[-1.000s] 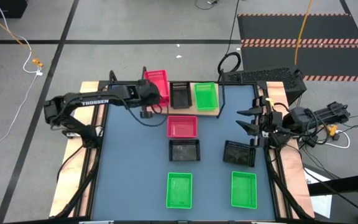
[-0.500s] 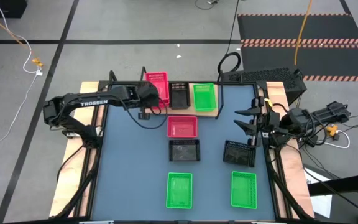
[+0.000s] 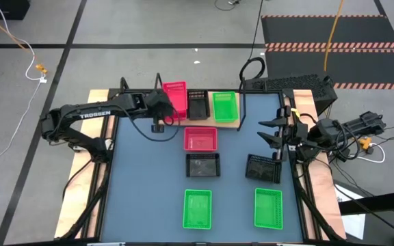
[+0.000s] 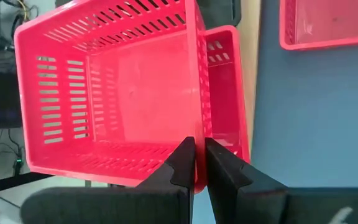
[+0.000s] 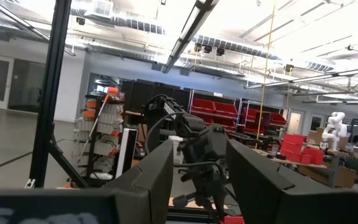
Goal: Stack baskets on shelf by color
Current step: Stack the right red basket on the red basket on the shelf
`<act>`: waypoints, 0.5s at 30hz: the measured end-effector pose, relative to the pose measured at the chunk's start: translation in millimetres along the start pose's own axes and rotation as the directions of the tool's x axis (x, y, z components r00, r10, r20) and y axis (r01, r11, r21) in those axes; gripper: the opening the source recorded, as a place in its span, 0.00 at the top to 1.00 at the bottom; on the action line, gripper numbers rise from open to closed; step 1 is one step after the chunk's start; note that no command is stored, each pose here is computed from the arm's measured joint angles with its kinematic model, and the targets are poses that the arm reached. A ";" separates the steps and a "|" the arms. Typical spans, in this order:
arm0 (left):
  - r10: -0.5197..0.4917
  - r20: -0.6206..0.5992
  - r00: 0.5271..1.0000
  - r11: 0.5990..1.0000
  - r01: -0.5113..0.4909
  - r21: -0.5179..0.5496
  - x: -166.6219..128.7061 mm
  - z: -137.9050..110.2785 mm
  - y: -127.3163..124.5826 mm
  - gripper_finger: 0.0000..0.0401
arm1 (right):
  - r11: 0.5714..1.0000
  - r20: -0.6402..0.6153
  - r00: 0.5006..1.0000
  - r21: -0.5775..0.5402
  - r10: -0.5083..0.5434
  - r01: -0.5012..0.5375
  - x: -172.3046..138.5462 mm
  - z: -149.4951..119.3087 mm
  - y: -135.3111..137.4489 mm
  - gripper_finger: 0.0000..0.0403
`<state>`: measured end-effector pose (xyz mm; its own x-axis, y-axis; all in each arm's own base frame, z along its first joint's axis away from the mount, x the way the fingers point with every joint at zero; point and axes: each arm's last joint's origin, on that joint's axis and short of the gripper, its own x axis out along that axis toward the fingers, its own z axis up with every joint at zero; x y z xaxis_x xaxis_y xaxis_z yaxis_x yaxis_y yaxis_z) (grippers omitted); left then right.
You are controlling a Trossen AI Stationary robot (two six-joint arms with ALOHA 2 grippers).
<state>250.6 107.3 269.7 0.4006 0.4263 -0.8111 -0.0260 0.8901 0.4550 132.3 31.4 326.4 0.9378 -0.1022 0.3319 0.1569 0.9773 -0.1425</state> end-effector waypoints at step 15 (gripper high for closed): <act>-0.086 -0.074 0.994 0.994 0.081 -0.068 -0.2 -8.6 -6.0 0.92 | 1.000 -0.007 1.000 -0.003 0.004 -0.004 0.0 -0.7 0.3 0.65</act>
<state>242.9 103.3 263.9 0.3322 0.3590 -0.8722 -0.0557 0.9306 0.3617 132.5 31.5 325.6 0.9405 -0.0992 0.3250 0.1538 0.9771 -0.1469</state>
